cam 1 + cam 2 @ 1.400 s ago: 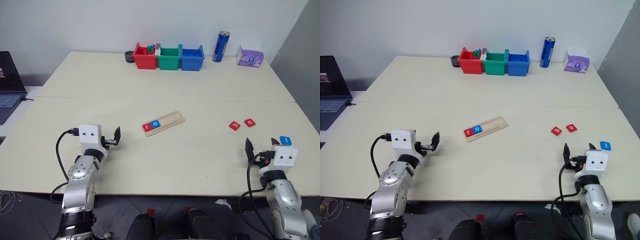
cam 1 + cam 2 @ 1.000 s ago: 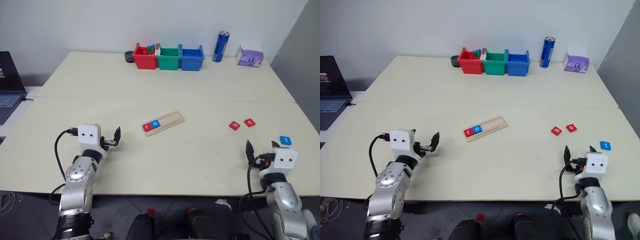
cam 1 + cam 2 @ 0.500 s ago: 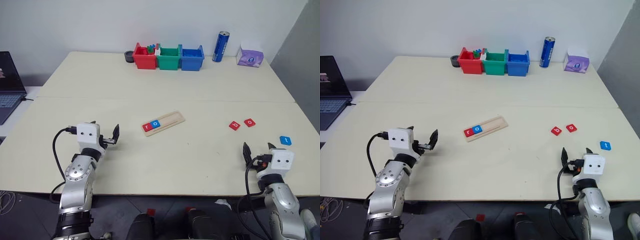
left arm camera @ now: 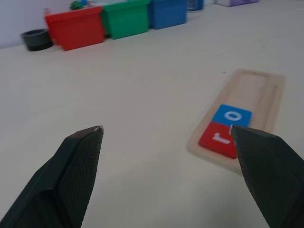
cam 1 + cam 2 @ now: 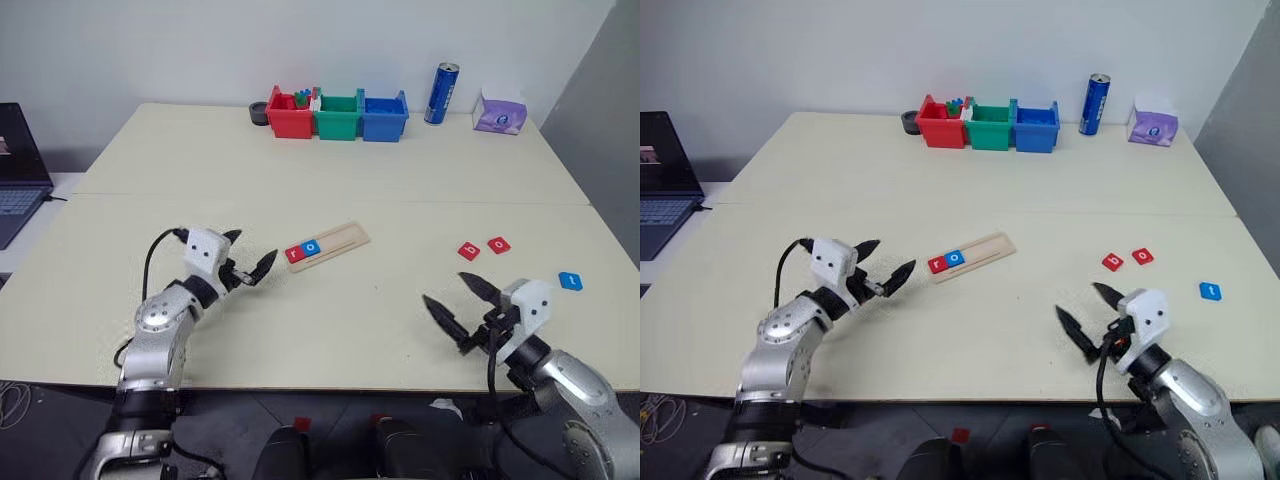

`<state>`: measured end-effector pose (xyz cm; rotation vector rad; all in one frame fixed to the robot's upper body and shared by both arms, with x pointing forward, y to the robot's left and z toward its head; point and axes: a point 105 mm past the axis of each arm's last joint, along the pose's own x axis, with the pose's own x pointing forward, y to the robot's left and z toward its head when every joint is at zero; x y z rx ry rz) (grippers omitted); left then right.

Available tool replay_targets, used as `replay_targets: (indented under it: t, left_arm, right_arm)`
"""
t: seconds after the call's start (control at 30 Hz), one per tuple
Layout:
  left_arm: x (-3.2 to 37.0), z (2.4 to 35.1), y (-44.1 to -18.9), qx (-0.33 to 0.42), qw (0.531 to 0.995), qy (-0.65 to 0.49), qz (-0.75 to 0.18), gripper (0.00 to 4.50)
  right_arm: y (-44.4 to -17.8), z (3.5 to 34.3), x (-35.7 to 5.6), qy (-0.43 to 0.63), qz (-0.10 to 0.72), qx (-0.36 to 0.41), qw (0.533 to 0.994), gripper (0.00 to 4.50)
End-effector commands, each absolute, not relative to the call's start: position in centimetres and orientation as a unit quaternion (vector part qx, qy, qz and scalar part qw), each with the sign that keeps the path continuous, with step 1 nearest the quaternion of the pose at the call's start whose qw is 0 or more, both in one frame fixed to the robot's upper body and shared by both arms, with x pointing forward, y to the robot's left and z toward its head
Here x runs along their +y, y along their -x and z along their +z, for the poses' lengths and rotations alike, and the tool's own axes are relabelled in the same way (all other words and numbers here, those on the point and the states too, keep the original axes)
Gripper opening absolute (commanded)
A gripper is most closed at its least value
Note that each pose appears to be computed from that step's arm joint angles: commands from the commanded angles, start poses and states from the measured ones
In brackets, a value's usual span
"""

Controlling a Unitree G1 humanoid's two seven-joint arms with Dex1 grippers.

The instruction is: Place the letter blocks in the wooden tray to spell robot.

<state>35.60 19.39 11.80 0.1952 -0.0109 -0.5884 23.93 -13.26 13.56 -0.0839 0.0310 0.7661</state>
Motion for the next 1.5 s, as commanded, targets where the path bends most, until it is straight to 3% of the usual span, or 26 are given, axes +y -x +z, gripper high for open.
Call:
replay_targets:
  t: [0.03,0.2,0.47,1.27,1.4,1.5]
  left_arm:
    - [18.6,11.7,-36.2,0.019,0.931,-0.105,-0.349,4.5]
    - [17.6,10.7,-37.6,0.064,0.904,-0.131,-0.402,4.5]
    - [16.3,10.9,-39.0,0.076,0.881,-0.139,-0.445,4.5]
    - [16.3,8.1,-39.3,0.188,0.838,-0.205,-0.469,4.5]
    - [16.5,7.6,-39.2,0.207,0.832,-0.212,-0.469,3.4]
    - [16.6,7.3,-39.0,0.215,0.827,-0.217,-0.472,3.38]
  right_arm:
    - [-22.5,15.6,-10.8,0.06,0.457,0.013,0.887,4.42]
    - [-22.6,16.5,-10.2,0.1,0.48,0.009,0.872,4.42]
    - [-21.9,16.9,-9.5,0.12,0.496,0.007,0.86,4.42]
    - [-21.3,17.4,-8.5,0.112,0.509,0.0,0.854,4.42]
    - [-21.4,17.4,-8.6,0.113,0.506,0.0,0.855,4.5]
    - [-21.4,17.4,-8.8,0.114,0.504,0.001,0.856,4.5]
